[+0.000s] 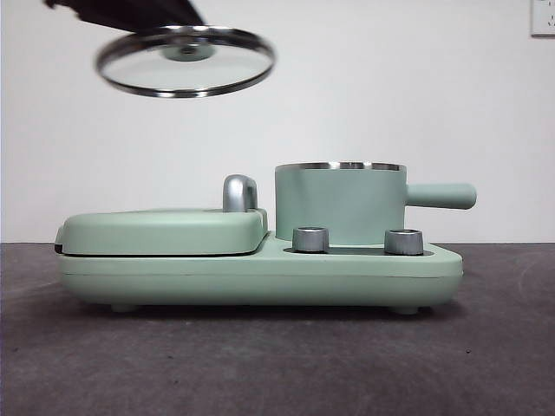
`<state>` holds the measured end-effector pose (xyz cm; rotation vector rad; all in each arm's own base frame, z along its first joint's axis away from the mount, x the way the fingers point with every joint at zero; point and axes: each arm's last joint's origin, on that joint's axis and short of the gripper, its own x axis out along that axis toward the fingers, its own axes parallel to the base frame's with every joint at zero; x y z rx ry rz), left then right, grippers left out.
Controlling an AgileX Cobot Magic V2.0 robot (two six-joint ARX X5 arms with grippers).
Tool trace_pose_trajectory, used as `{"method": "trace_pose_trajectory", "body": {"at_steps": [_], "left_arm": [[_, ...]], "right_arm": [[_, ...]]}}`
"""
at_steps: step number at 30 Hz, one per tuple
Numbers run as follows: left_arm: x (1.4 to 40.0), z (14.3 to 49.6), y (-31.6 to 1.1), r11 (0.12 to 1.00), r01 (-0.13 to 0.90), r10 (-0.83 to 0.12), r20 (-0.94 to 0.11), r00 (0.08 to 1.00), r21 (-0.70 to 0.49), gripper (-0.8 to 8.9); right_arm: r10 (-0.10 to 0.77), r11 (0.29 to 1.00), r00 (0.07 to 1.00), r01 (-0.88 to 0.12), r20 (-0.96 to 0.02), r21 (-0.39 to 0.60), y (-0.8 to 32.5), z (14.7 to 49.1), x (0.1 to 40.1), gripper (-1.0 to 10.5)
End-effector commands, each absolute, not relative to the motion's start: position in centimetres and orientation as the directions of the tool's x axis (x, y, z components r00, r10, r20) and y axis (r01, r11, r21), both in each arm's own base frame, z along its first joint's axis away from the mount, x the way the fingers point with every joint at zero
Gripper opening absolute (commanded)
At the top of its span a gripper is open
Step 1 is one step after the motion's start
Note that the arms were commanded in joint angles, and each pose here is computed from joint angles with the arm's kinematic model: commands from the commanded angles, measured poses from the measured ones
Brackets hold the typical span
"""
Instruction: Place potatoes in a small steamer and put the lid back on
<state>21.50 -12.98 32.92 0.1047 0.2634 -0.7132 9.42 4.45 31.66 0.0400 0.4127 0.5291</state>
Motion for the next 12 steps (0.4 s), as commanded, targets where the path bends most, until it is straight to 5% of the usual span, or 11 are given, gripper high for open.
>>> {"method": "trace_pose_trajectory", "body": {"at_steps": [1,12], "left_arm": [[22.5,33.3,-14.4,0.731,0.681,-0.664,-0.198,0.721,0.026,0.06],[27.7,32.1,-19.8,0.709,0.704,-0.679,-0.223,0.699,0.047,0.09]], "right_arm": [[0.505,0.863,0.793,-0.471,-0.341,0.182,4.3,32.0,8.9,2.5],[0.513,0.853,0.805,-0.439,-0.300,0.282,3.8,32.3,7.7,2.5]]}}
